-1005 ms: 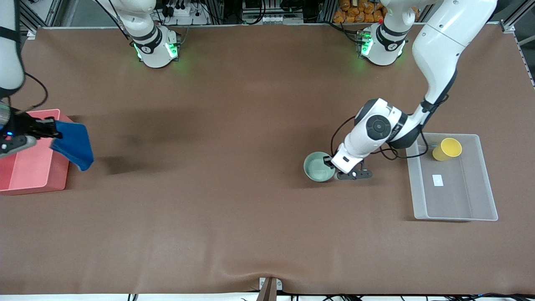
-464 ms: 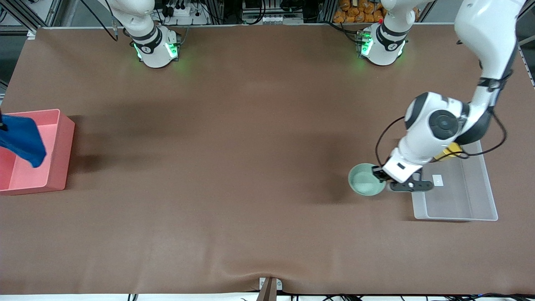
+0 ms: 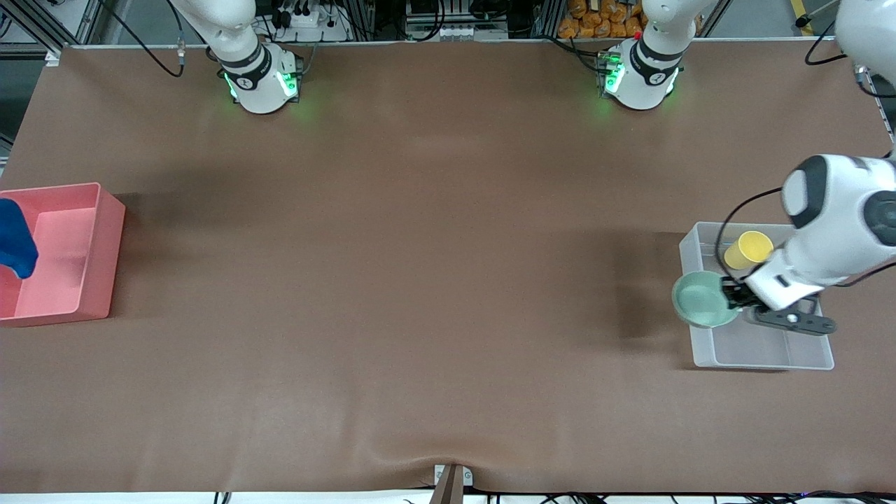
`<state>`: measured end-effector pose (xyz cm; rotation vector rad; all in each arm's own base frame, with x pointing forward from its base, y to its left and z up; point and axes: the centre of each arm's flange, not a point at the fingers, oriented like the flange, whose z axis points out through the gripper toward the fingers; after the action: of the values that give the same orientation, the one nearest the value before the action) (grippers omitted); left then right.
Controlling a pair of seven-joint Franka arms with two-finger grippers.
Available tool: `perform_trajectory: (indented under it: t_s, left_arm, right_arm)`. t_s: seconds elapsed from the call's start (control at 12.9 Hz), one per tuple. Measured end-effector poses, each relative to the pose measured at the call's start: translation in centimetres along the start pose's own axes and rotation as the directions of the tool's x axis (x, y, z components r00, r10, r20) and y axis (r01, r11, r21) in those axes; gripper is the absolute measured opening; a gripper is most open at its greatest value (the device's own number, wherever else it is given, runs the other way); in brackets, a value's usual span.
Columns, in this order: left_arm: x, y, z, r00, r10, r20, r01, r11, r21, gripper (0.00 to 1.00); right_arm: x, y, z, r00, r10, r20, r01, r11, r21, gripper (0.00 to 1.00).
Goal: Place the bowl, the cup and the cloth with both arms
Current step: 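Carry the bowl into the bin while the right gripper drops cloth, then open both grippers to release the bowl and the blue cloth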
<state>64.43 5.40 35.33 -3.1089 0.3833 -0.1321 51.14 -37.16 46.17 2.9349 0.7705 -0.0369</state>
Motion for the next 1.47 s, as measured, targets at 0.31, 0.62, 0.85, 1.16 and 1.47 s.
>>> perform_trajectory:
  t_s: [0.31,0.62,0.85,1.16,1.47]
  left_arm:
    - [-1.7,-6.8,-1.0,0.995,0.099,0.011,-0.099,0.995,-0.011,0.02]
    - [-2.4,-11.1,4.2,0.992,0.122,0.016,-0.120,0.988,-0.097,0.02]
    - [-1.7,-10.9,7.6,0.992,0.124,0.004,-0.123,0.982,-0.141,0.08]
    - [-1.1,-11.1,8.1,0.990,0.143,-0.015,-0.143,0.983,-0.115,0.53]
    - [1.3,-10.1,1.8,0.985,0.161,-0.056,-0.165,0.983,-0.084,0.94]
  right_arm:
    - [-2.7,3.1,6.0,1.000,-0.008,-0.003,0.008,1.000,-0.005,0.02]
    - [-4.7,4.2,8.8,0.998,-0.067,0.004,0.067,0.997,0.024,0.31]
    - [-0.5,3.1,6.1,0.996,-0.085,-0.029,0.085,0.996,0.001,0.64]
    - [8.0,-3.5,0.8,1.000,0.012,0.017,-0.013,0.996,0.090,1.00]
    - [13.4,-9.3,-2.4,0.994,0.083,0.068,-0.090,0.989,0.120,1.00]
